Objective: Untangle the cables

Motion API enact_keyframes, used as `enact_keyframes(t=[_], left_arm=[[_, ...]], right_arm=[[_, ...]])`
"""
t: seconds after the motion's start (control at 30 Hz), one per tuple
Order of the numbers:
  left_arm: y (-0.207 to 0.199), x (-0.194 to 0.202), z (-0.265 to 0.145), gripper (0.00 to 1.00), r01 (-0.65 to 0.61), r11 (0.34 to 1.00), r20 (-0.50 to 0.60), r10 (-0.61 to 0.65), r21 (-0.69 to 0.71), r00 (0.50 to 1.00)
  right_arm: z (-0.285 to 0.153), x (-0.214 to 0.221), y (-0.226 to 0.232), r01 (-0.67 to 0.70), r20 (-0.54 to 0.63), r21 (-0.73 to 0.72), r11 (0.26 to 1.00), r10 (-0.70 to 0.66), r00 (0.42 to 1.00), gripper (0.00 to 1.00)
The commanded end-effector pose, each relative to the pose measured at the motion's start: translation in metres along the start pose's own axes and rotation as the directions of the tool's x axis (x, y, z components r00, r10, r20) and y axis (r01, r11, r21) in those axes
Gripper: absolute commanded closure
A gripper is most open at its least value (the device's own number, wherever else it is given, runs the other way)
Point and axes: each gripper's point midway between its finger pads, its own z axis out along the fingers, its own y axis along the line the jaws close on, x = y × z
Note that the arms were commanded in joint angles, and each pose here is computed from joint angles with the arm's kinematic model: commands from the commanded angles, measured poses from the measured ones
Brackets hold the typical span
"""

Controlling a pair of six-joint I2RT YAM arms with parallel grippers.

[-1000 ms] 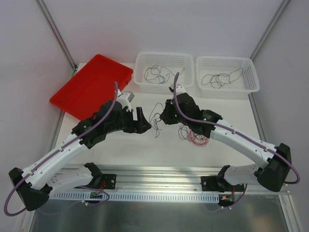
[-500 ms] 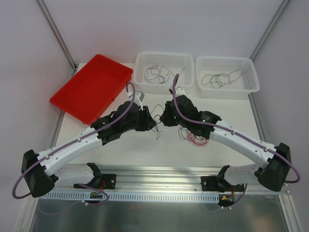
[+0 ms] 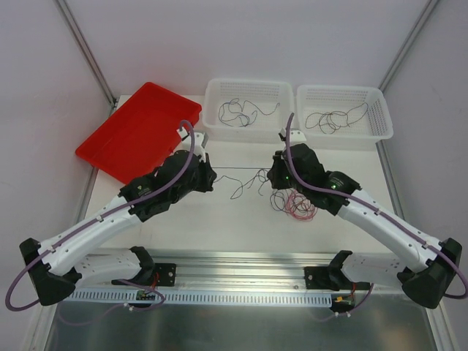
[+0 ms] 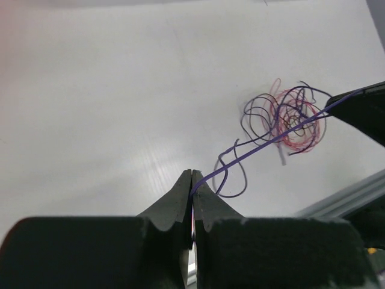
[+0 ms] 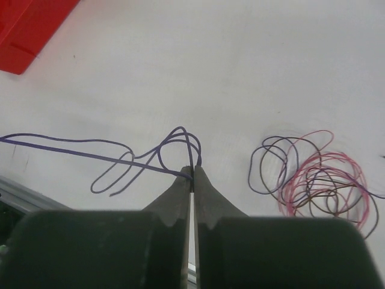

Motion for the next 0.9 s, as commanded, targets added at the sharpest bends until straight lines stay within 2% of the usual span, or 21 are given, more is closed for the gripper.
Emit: enact_keyframes(t=[0.0,0.17,0.27,0.33,0.37,0.47,0.53,0.63,0.83,0.87], left_arm=[[0.038,-0.022,-0.024,1.0,-0.167,0.971,0.021,0.173,-0.169,0.985],[0.048,-0.039,-0.04,1.0,-0.207,0.952,0.031,0.219,-0.224,0.975],[0.05,-0.047,-0.047,1.0,-0.18,0.955,0.041,0.194,-0.236,0.98],[0.036,-0.044,-0.046,1.0,-0.16,0.973,0.027,0.166,-0.165,0.986],[0.027,-0.044,-0.045,1.0,-0.133,0.983,0.023,0.137,-0.127,0.99],[-0.003,-0.025,-0.031,1.0,-0.071,0.997,-0.072,0.071,0.006,0.995],[-0.026,-0.008,-0.018,1.0,-0.032,0.994,-0.144,0.047,0.104,0.989],[-0.038,0.02,-0.002,1.0,0.023,0.989,-0.234,0.012,0.146,0.972],[-0.026,0.043,0.013,1.0,0.043,0.996,-0.272,-0.019,0.084,0.962],[-0.02,0.046,0.016,1.0,0.032,0.998,-0.272,-0.014,0.062,0.962]], right_arm=[[-0.012,-0.001,-0.044,0.082,-0.006,0.12,0.989,-0.082,0.997,0.99],[-0.014,0.0,-0.068,0.084,-0.023,0.179,0.98,-0.081,0.996,0.99],[-0.013,0.009,-0.075,0.104,-0.059,0.185,0.977,-0.095,0.994,0.98],[-0.011,0.015,-0.067,0.109,-0.076,0.126,0.986,-0.1,0.992,0.9],[-0.008,0.02,-0.066,0.108,-0.09,0.114,0.988,-0.098,0.991,0.78],[0.001,0.035,-0.06,0.085,-0.148,0.083,0.993,-0.072,0.986,0.65],[0.006,0.046,-0.064,0.063,-0.177,0.104,0.993,-0.044,0.983,0.65],[0.012,0.058,-0.068,0.039,-0.2,0.128,0.991,-0.013,0.98,0.66],[0.021,0.07,-0.069,0.034,-0.218,0.117,0.993,-0.008,0.976,0.69],[0.021,0.072,-0.07,0.038,-0.222,0.125,0.991,-0.009,0.975,0.74]])
